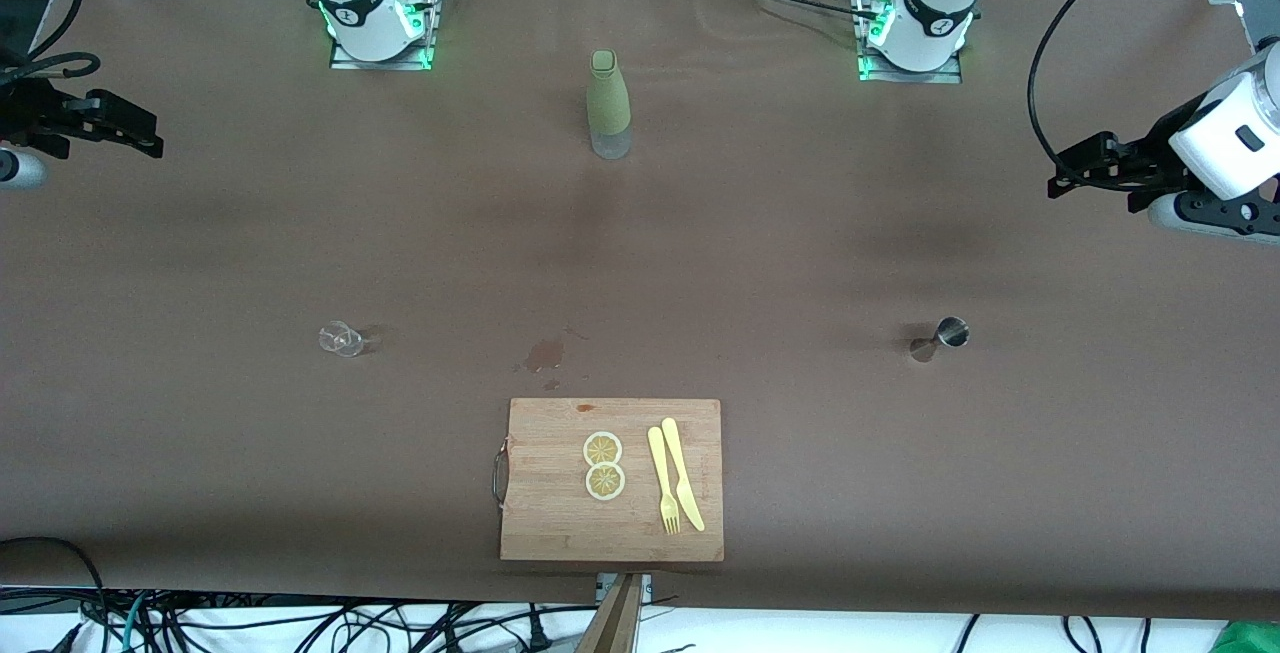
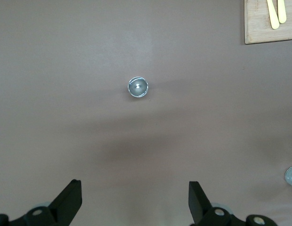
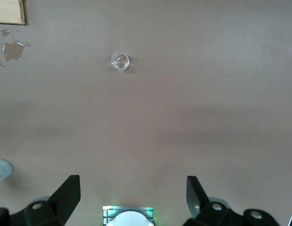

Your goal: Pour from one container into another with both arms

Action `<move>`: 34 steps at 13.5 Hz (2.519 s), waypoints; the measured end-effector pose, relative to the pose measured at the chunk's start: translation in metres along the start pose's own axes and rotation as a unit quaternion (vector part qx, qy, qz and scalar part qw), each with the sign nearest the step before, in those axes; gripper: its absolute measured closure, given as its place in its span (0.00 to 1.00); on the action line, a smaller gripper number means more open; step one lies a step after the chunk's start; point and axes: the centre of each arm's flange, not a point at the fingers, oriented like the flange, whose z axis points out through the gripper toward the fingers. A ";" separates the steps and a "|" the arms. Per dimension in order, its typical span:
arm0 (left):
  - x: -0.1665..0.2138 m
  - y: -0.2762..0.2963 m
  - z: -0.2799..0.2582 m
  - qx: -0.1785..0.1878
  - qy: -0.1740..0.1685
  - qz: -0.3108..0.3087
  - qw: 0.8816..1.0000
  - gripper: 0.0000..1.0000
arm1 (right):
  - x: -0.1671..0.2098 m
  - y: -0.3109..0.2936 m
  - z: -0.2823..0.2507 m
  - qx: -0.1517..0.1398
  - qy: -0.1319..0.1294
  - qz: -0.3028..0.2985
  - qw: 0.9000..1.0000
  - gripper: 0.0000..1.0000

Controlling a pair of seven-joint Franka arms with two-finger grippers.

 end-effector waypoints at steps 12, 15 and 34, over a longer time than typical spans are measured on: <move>0.000 -0.003 0.000 0.000 0.000 -0.002 1.000 0.00 | 0.000 0.001 0.000 0.000 0.000 0.001 1.000 0.00; 0.000 -0.006 0.001 -0.001 -0.001 -0.005 1.000 0.00 | 0.000 0.001 0.000 0.000 0.000 0.001 1.000 0.00; 0.007 -0.022 0.015 -0.004 -0.010 -0.001 1.000 0.00 | 0.000 0.008 0.000 0.001 0.000 0.008 1.000 0.00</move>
